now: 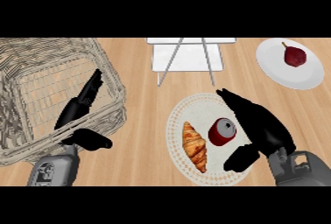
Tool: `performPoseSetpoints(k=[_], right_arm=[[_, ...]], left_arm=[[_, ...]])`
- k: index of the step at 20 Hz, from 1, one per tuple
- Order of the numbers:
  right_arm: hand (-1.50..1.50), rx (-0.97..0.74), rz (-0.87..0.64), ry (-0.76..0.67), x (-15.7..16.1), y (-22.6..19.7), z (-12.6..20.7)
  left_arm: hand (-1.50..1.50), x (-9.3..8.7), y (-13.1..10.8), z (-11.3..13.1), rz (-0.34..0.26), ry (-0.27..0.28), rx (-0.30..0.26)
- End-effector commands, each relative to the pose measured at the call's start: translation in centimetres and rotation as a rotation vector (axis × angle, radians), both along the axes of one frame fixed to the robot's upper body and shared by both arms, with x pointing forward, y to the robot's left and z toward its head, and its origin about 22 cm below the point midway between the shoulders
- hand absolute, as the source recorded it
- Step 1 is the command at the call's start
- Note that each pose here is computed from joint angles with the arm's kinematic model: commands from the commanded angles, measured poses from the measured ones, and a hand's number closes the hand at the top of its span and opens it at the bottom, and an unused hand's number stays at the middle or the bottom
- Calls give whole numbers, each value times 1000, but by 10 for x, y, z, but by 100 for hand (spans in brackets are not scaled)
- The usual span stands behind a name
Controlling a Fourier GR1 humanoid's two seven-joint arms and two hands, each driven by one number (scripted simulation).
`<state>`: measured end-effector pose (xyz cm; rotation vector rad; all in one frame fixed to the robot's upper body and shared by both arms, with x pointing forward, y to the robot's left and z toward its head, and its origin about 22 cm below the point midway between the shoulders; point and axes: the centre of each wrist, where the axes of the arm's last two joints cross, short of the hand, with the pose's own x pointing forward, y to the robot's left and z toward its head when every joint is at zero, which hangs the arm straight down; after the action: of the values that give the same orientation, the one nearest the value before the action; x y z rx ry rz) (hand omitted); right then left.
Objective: Pick the can from the placemat and place it in the tiered shelf
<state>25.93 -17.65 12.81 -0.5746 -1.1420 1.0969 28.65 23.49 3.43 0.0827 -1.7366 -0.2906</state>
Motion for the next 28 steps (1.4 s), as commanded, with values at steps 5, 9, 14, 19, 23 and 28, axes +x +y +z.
performPoseSetpoints(k=[5,9,14,19,23,28], right_arm=[[-150,-23,0,-3,-3,2,-31],[-150,-54,-8,31,10,-4,-31],[-150,-43,-18,21,7,-18,-57],[-150,-33,1,35,14,9,-61],[-150,-51,10,51,18,-9,-65],[150,-56,26,60,22,-11,-70]], left_arm=[[0,-10,-15,-14,41,152,-7],[0,-2,-7,-20,51,165,14],[0,3,-7,-22,53,134,3],[0,-3,7,-17,31,152,14],[0,-6,-8,-12,49,166,14],[0,10,-7,-22,61,171,-2]])
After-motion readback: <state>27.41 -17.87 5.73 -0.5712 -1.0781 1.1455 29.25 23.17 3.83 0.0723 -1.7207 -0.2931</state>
